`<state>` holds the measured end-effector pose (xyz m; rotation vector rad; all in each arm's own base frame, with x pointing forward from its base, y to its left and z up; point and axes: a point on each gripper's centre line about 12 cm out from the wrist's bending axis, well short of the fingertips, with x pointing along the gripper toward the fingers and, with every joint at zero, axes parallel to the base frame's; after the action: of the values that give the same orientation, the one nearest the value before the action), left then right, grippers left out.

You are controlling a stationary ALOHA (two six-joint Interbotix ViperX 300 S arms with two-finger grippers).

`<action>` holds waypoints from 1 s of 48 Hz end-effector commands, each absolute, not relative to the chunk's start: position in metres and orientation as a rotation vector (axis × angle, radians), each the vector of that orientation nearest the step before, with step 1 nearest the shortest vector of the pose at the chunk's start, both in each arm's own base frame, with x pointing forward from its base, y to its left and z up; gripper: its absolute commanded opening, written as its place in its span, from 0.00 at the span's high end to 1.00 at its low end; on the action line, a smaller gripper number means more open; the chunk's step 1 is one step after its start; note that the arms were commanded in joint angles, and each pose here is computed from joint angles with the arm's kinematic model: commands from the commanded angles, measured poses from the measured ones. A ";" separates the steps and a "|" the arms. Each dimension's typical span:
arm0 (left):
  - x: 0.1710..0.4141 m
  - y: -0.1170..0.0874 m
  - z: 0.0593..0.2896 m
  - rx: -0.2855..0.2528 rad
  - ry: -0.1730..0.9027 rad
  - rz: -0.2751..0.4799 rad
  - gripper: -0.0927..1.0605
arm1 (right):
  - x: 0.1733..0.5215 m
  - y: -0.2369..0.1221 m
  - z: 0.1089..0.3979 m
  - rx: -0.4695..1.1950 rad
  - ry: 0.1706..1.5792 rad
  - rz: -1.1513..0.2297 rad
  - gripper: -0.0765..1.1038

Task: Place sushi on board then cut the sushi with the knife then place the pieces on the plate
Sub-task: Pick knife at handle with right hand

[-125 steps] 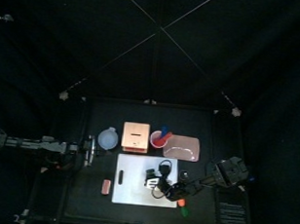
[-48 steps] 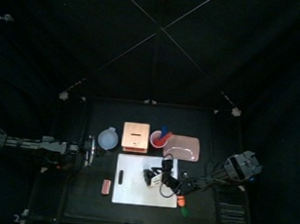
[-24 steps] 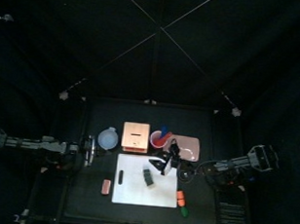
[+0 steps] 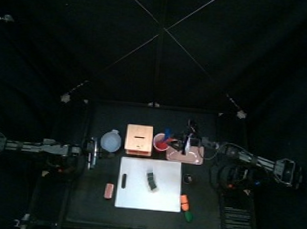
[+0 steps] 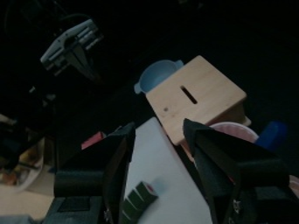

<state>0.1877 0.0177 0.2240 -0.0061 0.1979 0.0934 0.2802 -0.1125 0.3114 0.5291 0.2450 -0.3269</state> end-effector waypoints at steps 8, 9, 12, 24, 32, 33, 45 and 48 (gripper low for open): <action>0.190 0.028 0.232 -0.009 0.172 0.145 0.75 | 0.267 -0.156 0.321 0.481 0.404 -0.286 0.23; 0.190 0.028 0.232 -0.011 0.172 0.149 0.75 | 0.267 -0.159 0.321 0.483 0.418 -0.283 0.23; 0.189 0.030 0.233 -0.012 0.167 0.158 0.75 | 0.267 -0.166 0.319 0.497 0.456 -0.271 0.23; 0.189 0.031 0.234 -0.021 0.162 0.164 0.75 | 0.281 -0.188 0.298 0.583 0.723 -0.243 0.23; 0.189 0.031 0.232 -0.031 0.165 0.167 0.75 | 0.291 -0.200 0.298 0.520 0.851 -0.272 0.23; 0.189 0.031 0.232 -0.031 0.165 0.167 0.75 | 0.292 -0.201 0.298 0.517 0.858 -0.276 0.23; 0.189 0.032 0.232 -0.027 0.166 0.168 0.75 | 0.306 -0.207 0.289 0.578 0.965 -0.227 0.23; 0.189 0.031 0.232 -0.028 0.167 0.167 0.75 | 0.311 -0.207 0.286 0.585 0.998 -0.204 0.23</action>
<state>0.1862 0.0303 0.2249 -0.0299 0.1886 0.1636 0.3050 -0.2071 0.2721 0.6050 1.0056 -0.2244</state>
